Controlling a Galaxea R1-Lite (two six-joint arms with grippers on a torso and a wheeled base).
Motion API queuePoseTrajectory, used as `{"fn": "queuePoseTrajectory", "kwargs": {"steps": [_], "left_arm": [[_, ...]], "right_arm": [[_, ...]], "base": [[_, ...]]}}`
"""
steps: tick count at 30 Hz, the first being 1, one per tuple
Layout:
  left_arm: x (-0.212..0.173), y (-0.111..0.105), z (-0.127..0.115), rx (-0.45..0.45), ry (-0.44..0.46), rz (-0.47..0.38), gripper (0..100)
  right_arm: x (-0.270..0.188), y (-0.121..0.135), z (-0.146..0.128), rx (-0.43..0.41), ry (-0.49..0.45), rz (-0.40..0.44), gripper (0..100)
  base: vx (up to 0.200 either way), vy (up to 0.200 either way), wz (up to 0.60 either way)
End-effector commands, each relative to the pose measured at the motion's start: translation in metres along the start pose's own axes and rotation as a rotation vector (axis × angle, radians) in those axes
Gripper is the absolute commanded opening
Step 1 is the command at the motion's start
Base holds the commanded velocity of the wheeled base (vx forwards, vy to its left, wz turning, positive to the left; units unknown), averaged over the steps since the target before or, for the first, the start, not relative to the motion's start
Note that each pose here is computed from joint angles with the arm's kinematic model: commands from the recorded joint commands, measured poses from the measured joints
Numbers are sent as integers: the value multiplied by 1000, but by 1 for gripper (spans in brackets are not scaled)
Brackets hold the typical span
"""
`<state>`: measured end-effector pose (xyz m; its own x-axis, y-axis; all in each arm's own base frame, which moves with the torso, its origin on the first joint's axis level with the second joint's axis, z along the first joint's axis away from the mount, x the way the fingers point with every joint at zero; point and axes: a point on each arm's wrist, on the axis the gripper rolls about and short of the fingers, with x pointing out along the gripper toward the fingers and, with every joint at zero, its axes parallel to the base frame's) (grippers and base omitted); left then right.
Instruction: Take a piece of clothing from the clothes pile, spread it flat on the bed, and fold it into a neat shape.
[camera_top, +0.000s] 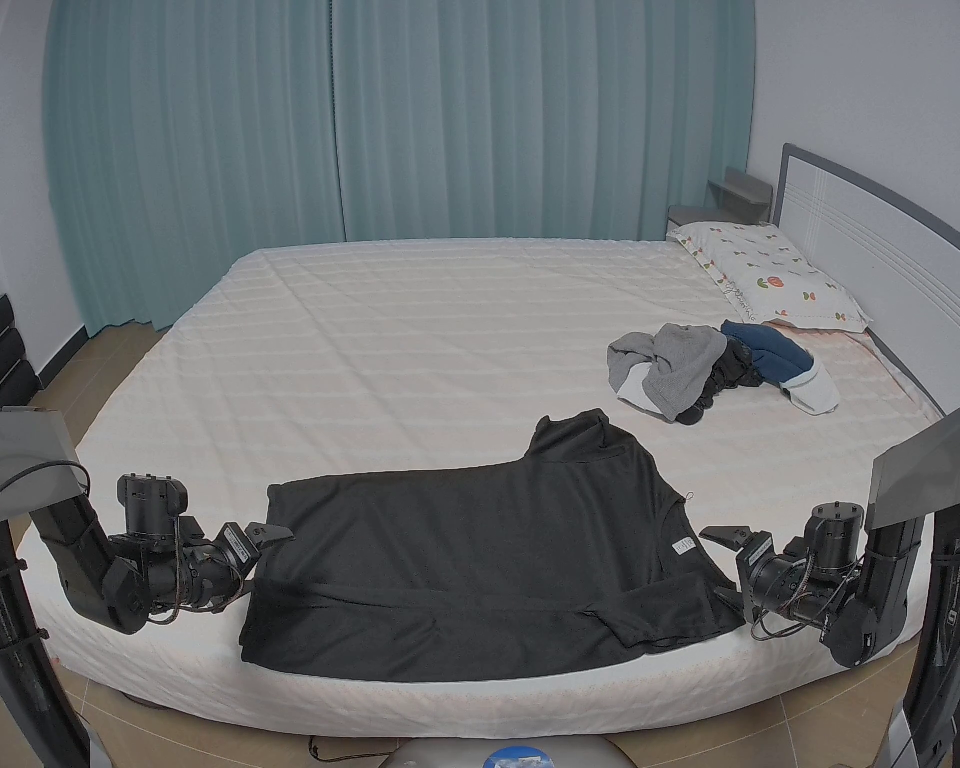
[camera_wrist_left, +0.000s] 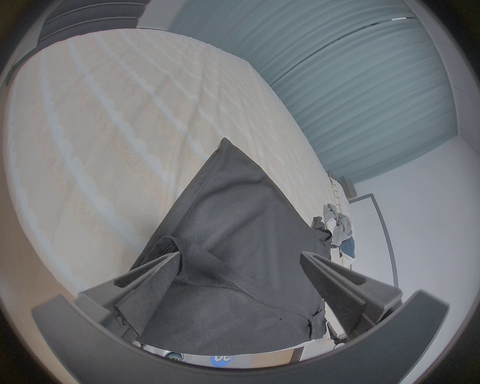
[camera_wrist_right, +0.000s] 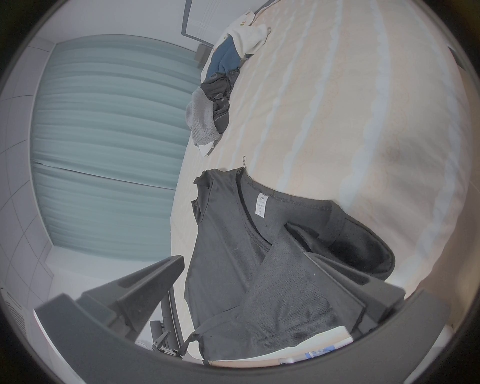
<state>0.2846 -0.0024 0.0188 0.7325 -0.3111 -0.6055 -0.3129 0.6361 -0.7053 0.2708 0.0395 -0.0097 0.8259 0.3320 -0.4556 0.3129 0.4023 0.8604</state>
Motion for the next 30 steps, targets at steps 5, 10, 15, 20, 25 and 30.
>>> {"fn": "queuePoseTrajectory", "kwargs": {"steps": [5,10,15,20,25,30], "left_arm": [[-2,0,-1,1,-2,-2,100],[-2,0,2,0,-11,-3,100],[3,3,3,-4,-12,11,100],[7,4,4,-1,-15,16,100],[7,4,5,-3,-19,18,100],[6,4,5,-9,-21,17,100]], "right_arm": [[1,-2,0,1,0,-1,100],[1,-2,0,0,0,-3,100],[1,-2,0,0,0,-3,100],[1,-2,-1,-1,2,-2,100],[1,-2,-1,0,2,-4,100],[1,-2,-1,-1,2,-2,100]], "base": [[200,0,0],[160,0,0],[0,0,0],[0,0,0],[0,0,0],[0,0,0]]}}
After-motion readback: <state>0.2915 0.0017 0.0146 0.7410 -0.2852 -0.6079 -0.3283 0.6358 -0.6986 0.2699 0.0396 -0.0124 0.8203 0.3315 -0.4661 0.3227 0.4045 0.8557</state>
